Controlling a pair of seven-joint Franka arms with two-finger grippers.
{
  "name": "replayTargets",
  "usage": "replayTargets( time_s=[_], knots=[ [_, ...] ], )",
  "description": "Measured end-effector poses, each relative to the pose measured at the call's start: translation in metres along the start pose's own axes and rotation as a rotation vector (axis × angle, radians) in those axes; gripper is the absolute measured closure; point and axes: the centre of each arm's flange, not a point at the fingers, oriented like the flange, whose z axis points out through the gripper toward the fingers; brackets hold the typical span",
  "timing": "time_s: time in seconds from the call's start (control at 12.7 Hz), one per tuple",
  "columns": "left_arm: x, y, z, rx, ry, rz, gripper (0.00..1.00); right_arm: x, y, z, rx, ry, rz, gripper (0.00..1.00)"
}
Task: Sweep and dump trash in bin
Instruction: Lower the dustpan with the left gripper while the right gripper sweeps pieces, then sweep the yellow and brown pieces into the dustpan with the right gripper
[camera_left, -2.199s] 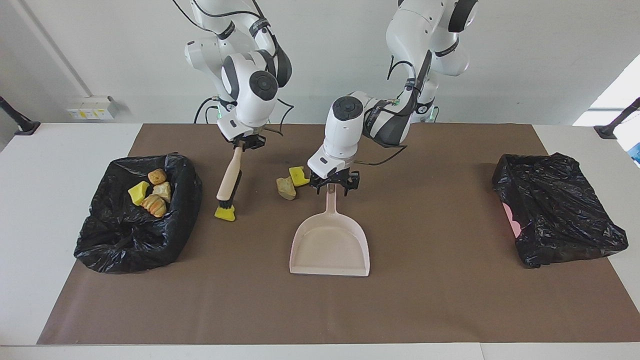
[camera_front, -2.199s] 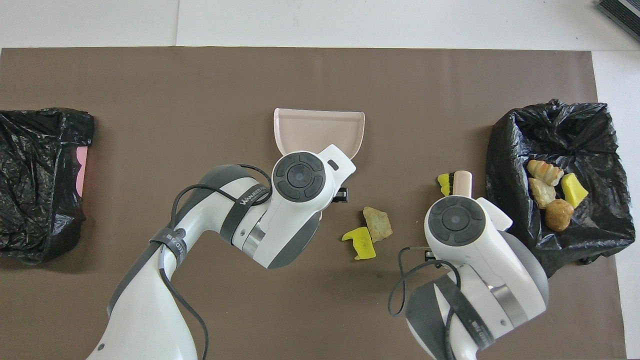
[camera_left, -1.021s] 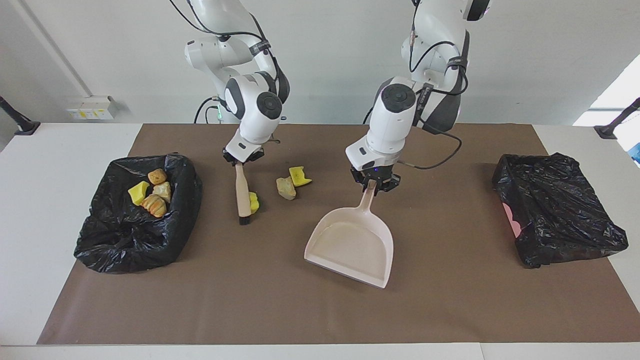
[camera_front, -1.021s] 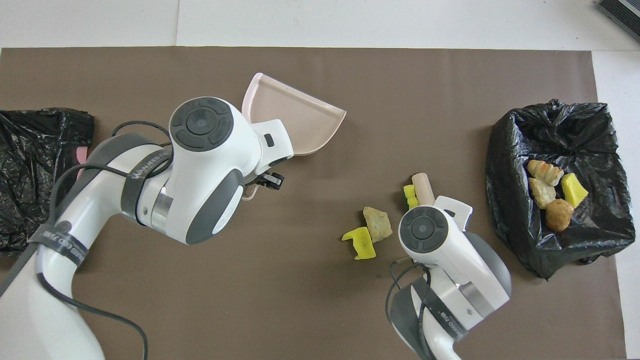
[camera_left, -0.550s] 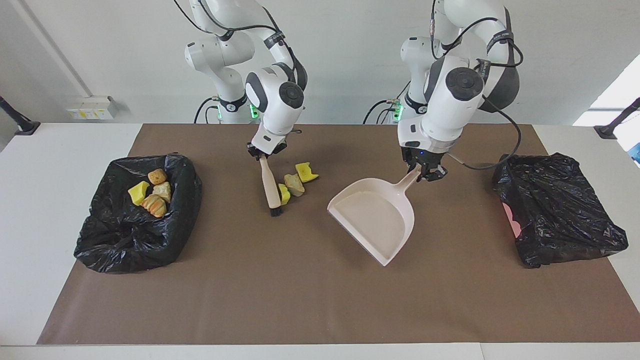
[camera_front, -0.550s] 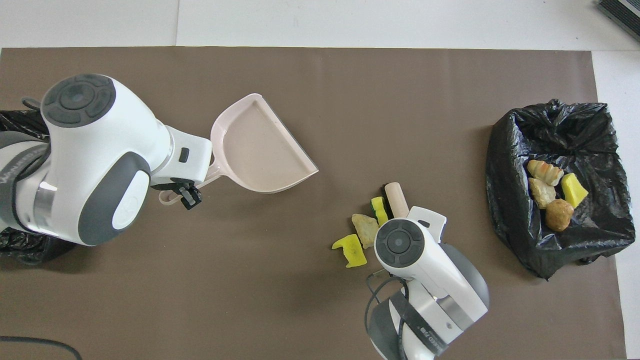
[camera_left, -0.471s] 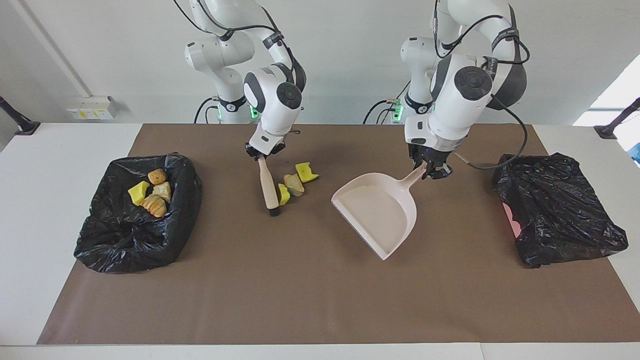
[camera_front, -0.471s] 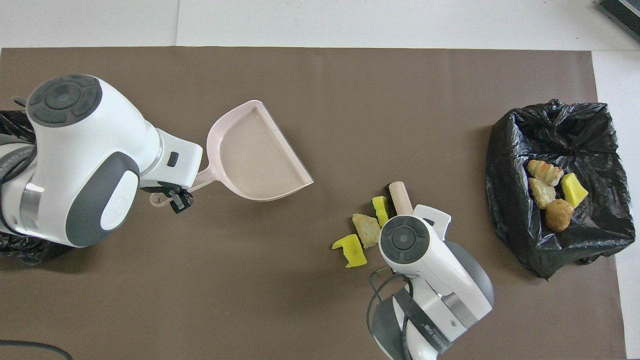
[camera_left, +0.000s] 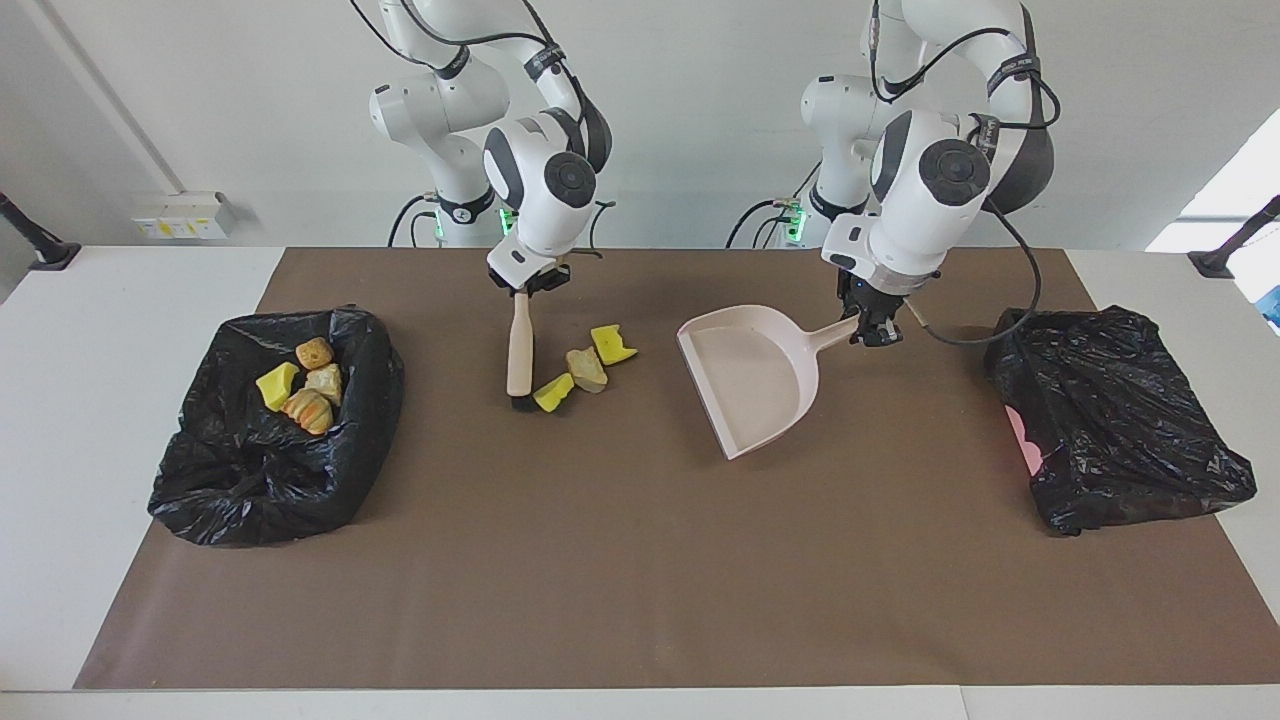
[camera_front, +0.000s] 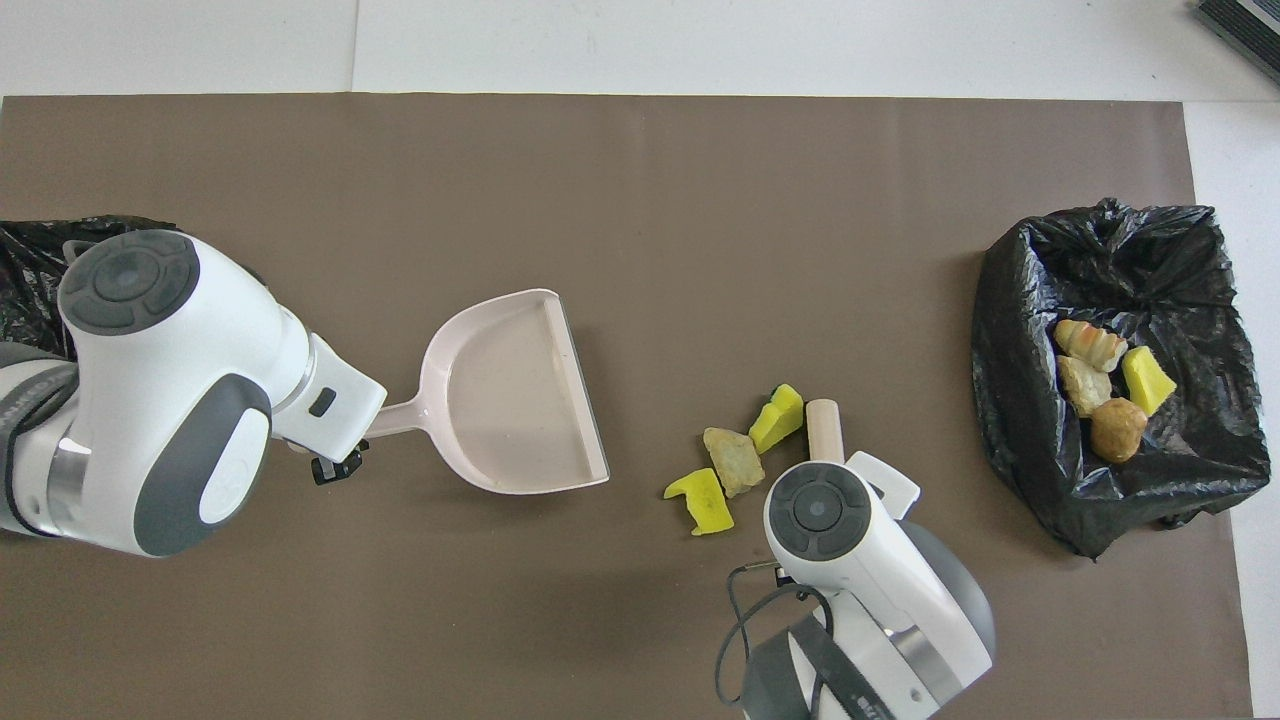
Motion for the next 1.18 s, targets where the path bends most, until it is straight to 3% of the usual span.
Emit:
replayTargets(
  time_s=[0.31, 0.71, 0.86, 1.18],
  knots=[
    [0.006, 0.052, 0.042, 0.029, -0.004, 0.105, 0.69, -0.027, -0.015, 0.014, 0.014, -0.012, 0.043, 0.73],
    [0.011, 0.075, 0.072, 0.073, -0.025, 0.084, 0.69, -0.04, -0.057, 0.021, 0.048, 0.035, 0.055, 0.73],
    [0.013, 0.08, 0.081, 0.086, -0.04, 0.094, 0.69, -0.038, -0.079, 0.016, 0.059, 0.044, 0.046, 0.73],
    [0.016, 0.084, 0.084, 0.103, -0.049, 0.096, 0.69, -0.029, -0.14, -0.018, 0.158, 0.027, 0.025, 0.73]
  ],
)
